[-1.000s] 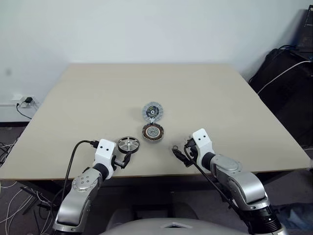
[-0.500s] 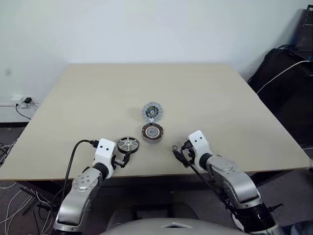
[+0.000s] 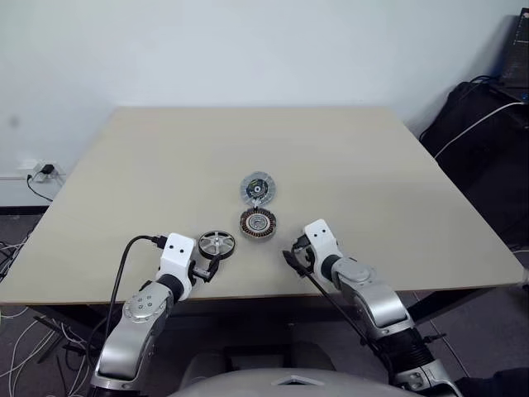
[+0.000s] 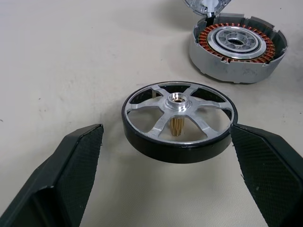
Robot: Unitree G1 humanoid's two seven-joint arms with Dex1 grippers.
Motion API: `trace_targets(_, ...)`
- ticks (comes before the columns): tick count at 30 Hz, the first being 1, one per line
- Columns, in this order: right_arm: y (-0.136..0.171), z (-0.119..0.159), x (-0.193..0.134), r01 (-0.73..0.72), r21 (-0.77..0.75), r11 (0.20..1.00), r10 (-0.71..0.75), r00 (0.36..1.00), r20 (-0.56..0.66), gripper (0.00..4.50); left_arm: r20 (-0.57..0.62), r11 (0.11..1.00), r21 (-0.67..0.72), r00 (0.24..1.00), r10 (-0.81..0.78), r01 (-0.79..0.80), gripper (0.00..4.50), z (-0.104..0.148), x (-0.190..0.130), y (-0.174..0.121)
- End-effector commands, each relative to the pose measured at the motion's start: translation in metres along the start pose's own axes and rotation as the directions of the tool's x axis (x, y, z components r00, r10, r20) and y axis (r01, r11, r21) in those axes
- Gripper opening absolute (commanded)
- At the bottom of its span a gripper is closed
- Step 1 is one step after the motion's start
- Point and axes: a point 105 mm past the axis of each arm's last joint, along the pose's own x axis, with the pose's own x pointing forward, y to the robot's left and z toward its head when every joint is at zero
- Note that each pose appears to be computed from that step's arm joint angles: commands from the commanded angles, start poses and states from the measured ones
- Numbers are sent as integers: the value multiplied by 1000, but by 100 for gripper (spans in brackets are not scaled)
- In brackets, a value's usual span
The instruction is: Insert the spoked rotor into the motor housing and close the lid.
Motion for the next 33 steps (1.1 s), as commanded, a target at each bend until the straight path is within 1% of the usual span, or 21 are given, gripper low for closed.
trace_targets(1,-3,8,2,8,-3,1000,-8,999,34,419,44,1000,15,999,-5,4,450,12,1,-3)
trace_targets(2,-3,5,2,7,-2,1000,-7,1000,24,409,45,1000,15,999,-4,4,450,13,1,-3)
trace_targets(3,-3,2,3,6,-1,1000,-6,1000,14,388,45,1000,15,999,-4,3,450,13,1,-3)
trace_targets(6,-2,-8,3,2,10,1000,-2,1000,-11,290,45,1000,15,999,-5,5,450,13,1,-3)
trace_targets(10,-2,-13,3,0,30,1000,1,1000,-27,157,43,1000,16,999,-6,5,450,12,1,-3)
trace_targets(12,-1,-15,2,-3,39,999,4,1000,-31,93,43,1000,16,999,-6,5,450,12,1,-4)
trace_targets(13,-1,-15,2,-4,42,999,6,999,-32,68,44,1000,16,999,-6,5,450,13,1,-4)
trace_targets(19,0,-13,-2,-13,69,998,14,1000,-20,68,41,1000,13,999,-4,4,450,12,1,-4)
trace_targets(23,4,11,-8,-43,75,996,39,998,58,68,39,1000,10,999,-3,3,450,11,0,-4)
trace_targets(25,7,33,-11,-53,62,997,45,992,119,68,39,1000,9,999,-3,3,450,11,1,-4)
trace_targets(27,9,49,-12,-57,42,997,50,986,161,68,40,1000,8,999,-4,4,450,11,1,-5)
trace_targets(33,21,78,-8,-85,-31,996,90,969,230,68,46,1000,5,999,-2,2,450,12,1,-5)
